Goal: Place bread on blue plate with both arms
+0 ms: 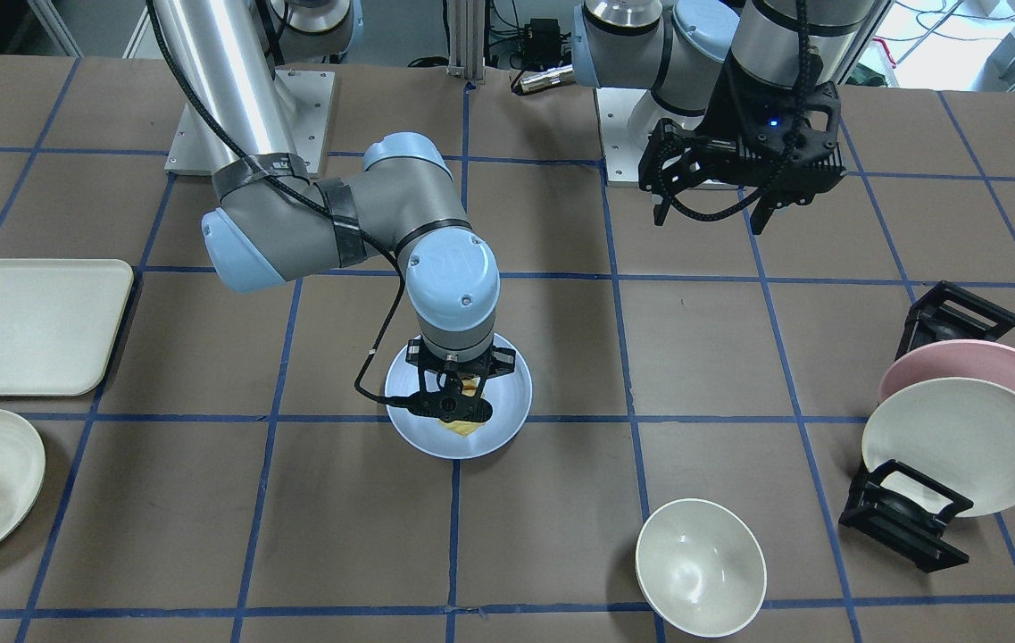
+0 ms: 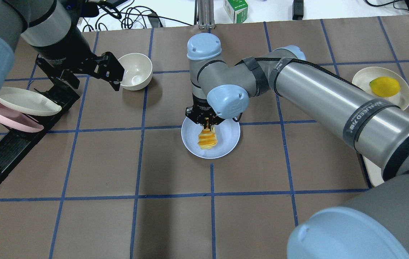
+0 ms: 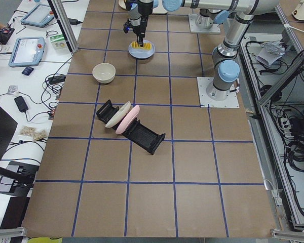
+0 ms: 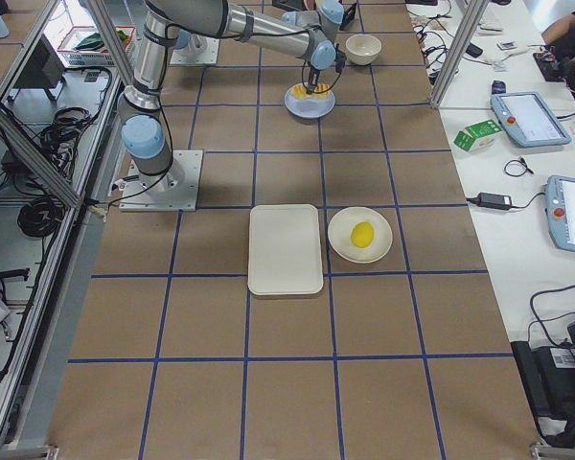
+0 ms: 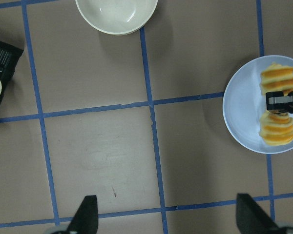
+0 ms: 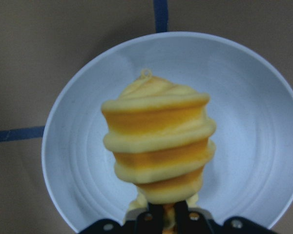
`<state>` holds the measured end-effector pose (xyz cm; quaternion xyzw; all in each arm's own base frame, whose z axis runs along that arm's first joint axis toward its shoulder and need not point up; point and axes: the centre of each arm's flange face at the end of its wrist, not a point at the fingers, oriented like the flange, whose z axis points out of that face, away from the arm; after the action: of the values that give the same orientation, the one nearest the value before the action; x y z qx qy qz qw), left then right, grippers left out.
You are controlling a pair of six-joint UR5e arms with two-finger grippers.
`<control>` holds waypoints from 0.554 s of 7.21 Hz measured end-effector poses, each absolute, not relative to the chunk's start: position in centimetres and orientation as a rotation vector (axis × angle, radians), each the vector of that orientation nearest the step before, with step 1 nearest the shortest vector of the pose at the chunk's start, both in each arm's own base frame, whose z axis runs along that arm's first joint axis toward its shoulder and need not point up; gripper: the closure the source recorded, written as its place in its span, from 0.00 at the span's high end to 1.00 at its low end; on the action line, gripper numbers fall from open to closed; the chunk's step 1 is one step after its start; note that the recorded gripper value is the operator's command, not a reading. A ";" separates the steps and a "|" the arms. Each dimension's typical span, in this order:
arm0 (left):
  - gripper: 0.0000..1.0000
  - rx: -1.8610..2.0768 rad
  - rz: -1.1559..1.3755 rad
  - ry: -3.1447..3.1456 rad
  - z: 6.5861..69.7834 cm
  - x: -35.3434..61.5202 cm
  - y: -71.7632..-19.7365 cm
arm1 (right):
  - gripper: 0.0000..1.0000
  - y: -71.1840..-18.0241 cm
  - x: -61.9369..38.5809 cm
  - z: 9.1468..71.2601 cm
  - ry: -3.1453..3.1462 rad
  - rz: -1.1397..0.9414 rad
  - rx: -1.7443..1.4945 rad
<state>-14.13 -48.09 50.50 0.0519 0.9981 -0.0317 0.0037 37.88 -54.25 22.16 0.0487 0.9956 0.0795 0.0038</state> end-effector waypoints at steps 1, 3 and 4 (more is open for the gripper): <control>1.00 0.162 -0.100 3.128 50.5 -14.1 -48.1 | 0.49 -54.1 37.8 21.8 3.123 0.256 0.155; 1.00 0.161 -0.101 3.126 50.5 -14.1 -48.0 | 0.62 -53.7 37.6 21.3 3.126 0.273 0.182; 1.00 0.160 -0.101 3.127 50.5 -14.1 -48.0 | 0.82 -53.7 37.6 21.5 3.126 0.269 0.194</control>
<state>-14.11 -47.99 50.53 0.0511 0.9982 -0.0322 0.0046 37.61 -53.70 21.48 0.0616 0.9944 0.0855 -0.0008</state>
